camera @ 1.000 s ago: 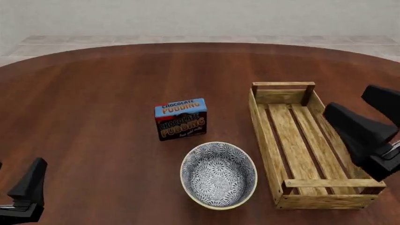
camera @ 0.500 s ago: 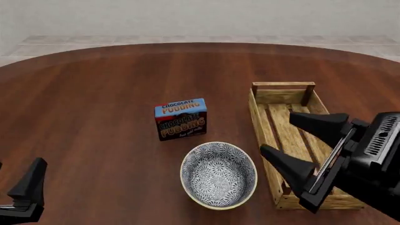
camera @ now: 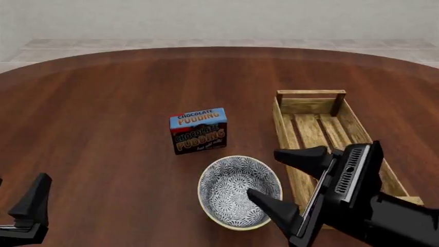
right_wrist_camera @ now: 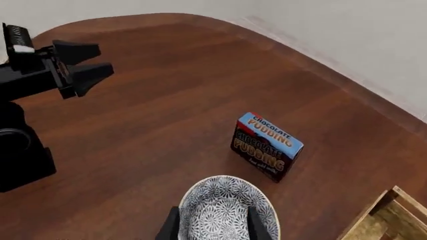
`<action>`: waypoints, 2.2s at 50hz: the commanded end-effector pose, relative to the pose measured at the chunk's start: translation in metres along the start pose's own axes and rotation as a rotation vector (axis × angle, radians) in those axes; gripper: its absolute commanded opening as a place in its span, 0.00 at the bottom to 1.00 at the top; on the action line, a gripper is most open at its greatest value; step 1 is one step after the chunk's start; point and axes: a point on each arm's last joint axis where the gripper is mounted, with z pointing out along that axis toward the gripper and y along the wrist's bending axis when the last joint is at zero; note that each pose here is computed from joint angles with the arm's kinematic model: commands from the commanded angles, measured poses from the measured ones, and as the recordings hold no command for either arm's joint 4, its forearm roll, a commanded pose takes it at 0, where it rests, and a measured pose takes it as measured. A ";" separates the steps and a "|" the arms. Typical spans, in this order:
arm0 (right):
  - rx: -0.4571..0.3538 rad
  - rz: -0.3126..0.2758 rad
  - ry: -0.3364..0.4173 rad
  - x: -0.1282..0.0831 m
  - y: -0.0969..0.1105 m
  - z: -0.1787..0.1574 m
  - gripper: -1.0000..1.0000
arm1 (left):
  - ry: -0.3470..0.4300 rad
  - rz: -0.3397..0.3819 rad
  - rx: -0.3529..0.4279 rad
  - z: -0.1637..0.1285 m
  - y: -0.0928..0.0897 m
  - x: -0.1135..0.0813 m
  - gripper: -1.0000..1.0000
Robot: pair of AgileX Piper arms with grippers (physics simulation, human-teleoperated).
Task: Pick up the bowl on the left and put it in the tray.
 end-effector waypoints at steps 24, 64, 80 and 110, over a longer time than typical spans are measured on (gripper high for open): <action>-0.131 0.028 0.071 0.027 0.030 0.040 1.00 | 0.000 0.000 0.000 0.000 0.000 0.000 1.00; -0.150 0.146 0.186 0.091 0.047 0.077 1.00 | 0.000 0.000 0.000 0.000 0.000 0.000 1.00; -0.129 0.170 0.231 0.112 0.046 0.086 1.00 | 0.000 0.000 0.000 0.000 0.000 0.000 1.00; -0.131 0.254 0.279 0.144 0.055 0.101 1.00 | 0.000 0.000 0.000 0.000 0.000 0.000 1.00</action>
